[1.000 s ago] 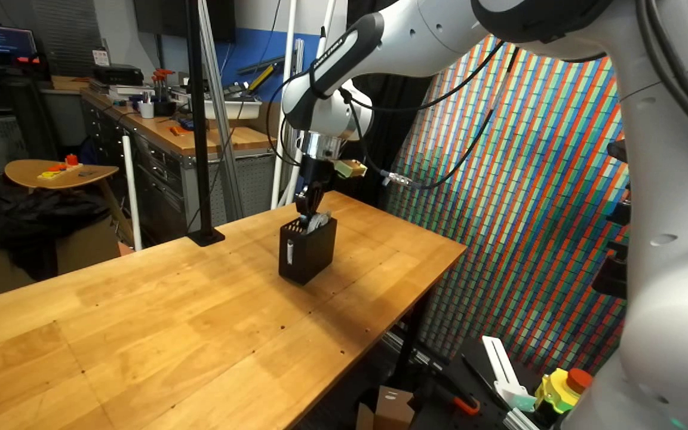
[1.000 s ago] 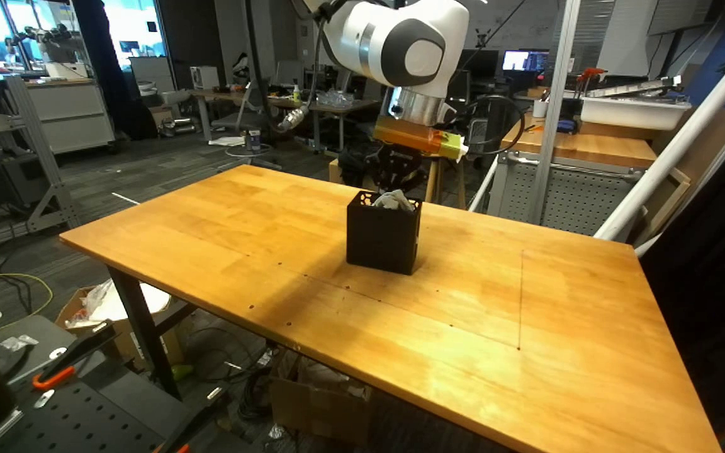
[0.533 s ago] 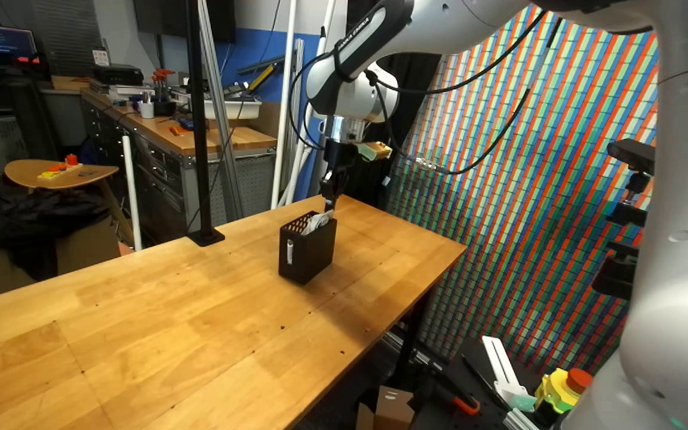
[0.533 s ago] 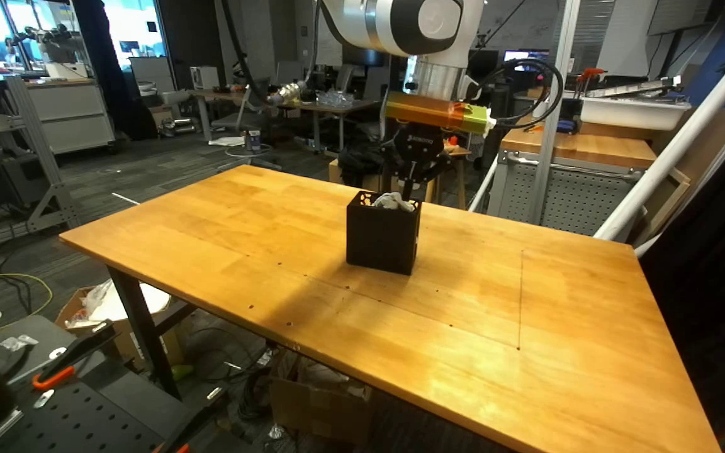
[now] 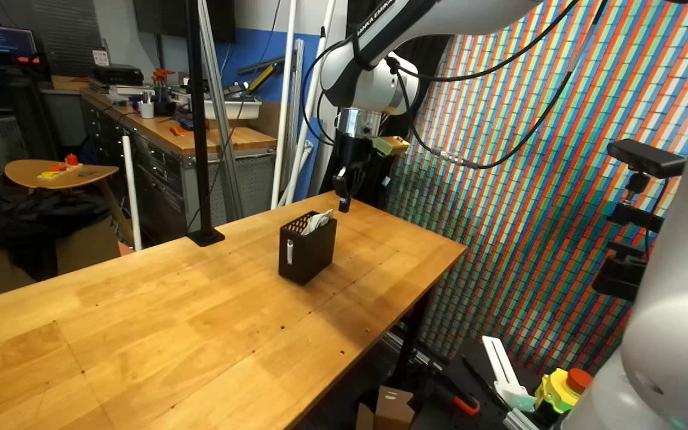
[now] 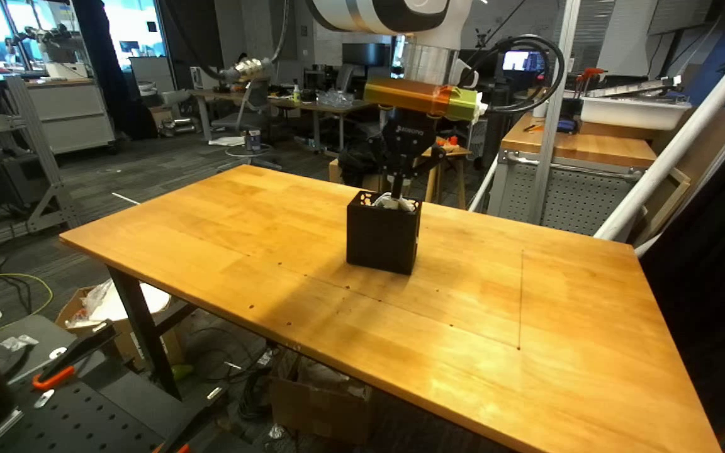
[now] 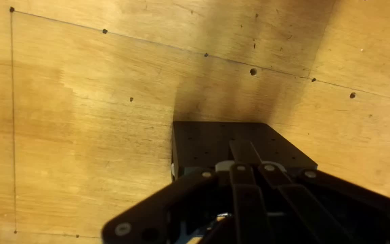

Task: Pick up the cloth from the table and put it in the box

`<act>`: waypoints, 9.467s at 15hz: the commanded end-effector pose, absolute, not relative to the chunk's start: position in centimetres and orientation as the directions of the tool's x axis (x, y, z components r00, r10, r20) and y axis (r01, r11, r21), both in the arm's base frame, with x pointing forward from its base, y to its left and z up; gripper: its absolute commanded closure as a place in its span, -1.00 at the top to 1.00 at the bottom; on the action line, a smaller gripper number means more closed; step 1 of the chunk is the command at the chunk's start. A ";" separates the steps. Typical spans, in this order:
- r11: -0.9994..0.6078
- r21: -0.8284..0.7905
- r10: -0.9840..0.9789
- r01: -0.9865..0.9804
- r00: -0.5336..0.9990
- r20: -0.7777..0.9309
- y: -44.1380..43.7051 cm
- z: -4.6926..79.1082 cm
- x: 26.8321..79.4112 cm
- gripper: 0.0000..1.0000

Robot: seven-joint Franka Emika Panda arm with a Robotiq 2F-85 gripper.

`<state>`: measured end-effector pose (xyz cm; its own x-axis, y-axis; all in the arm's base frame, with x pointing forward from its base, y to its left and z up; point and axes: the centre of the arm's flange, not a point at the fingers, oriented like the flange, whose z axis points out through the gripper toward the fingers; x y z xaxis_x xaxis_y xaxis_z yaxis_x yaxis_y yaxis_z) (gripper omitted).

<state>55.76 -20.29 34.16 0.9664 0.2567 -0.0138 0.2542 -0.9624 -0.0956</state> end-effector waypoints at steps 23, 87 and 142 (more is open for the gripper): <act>-0.919 -0.062 0.391 0.389 0.920 -0.018 -17.1 33.1 60.9 -1.00; -0.897 -0.116 0.426 0.426 0.904 0.021 -17.5 30.8 66.4 -1.00; -0.904 -0.124 0.412 0.409 0.911 -0.004 -13.5 29.2 64.2 -1.00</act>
<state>63.68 -12.86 28.79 0.9171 0.3981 -0.0199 0.3910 -0.9082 -0.1491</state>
